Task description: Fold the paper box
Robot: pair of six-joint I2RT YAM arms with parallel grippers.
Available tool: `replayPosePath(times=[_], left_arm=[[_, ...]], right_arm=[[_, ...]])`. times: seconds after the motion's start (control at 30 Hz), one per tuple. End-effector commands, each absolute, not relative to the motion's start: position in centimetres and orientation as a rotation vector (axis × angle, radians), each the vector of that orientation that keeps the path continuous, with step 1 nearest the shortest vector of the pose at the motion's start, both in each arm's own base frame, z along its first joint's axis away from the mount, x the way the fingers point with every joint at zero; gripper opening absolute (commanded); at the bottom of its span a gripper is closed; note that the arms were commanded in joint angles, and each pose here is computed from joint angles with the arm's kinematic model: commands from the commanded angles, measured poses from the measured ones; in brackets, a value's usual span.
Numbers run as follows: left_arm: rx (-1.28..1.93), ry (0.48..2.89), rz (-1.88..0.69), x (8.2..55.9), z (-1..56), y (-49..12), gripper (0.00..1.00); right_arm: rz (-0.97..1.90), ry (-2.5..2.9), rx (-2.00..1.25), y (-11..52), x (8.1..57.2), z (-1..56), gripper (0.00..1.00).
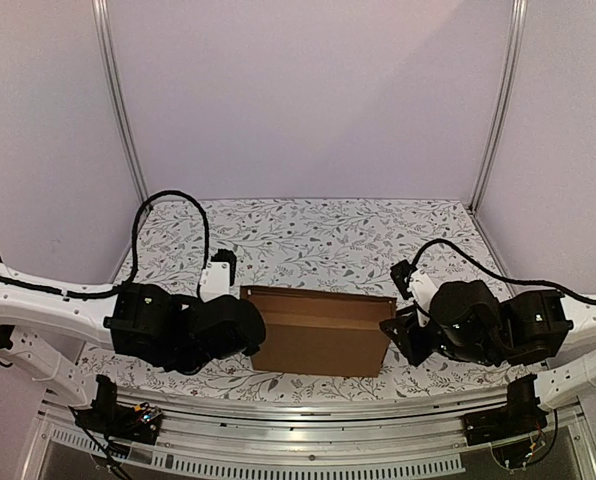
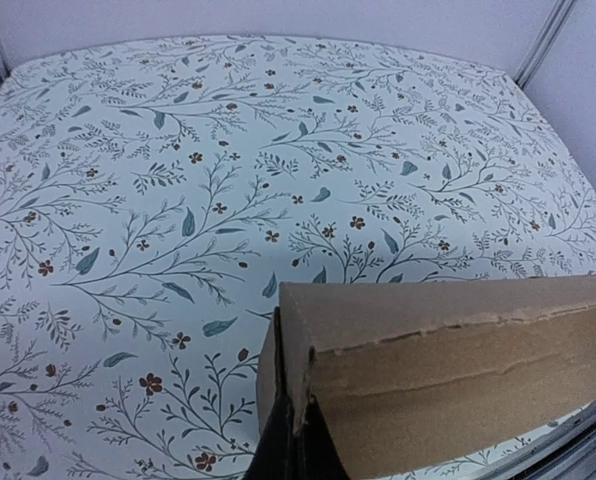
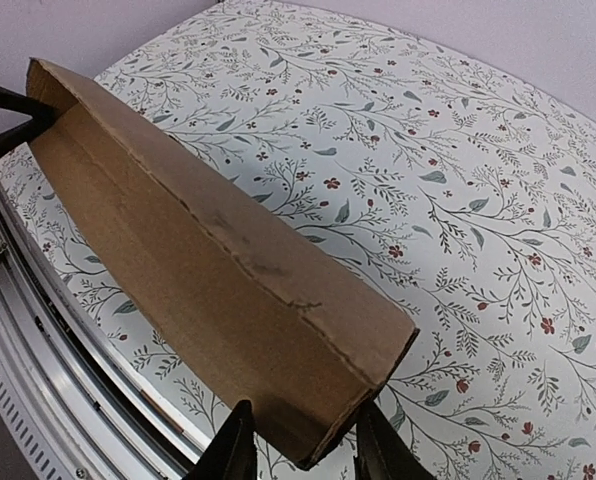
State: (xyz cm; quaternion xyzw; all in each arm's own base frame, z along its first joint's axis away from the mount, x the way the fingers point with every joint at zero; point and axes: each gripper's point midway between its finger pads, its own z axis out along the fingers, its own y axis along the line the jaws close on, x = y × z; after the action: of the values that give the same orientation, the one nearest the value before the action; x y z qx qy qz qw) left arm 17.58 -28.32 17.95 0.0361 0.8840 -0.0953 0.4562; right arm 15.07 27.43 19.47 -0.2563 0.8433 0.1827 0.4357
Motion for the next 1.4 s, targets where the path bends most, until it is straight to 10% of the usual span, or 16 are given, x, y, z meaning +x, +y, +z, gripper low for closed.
replayPosePath(times=[0.0,0.37,0.5,0.83,1.37], left_arm=[[0.305,2.441,-0.068,13.6,10.4,-26.8,0.00],[0.301,2.430,-0.072,13.7,10.7,-26.9,0.00],[0.298,2.424,-0.076,13.7,11.0,-26.9,0.00],[0.300,2.416,-0.096,13.5,11.4,-27.4,0.01],[0.402,2.479,-0.376,10.3,14.6,-28.8,0.52]], right_arm=[[0.422,2.064,-0.736,27.3,14.4,22.4,0.36],[0.329,1.769,-0.747,31.5,17.4,34.3,0.29],[0.297,1.789,-0.749,35.4,18.9,32.4,0.00],[0.175,1.868,-0.770,39.5,20.4,24.2,0.00],[0.196,2.030,-0.666,37.3,19.4,15.6,0.00]])
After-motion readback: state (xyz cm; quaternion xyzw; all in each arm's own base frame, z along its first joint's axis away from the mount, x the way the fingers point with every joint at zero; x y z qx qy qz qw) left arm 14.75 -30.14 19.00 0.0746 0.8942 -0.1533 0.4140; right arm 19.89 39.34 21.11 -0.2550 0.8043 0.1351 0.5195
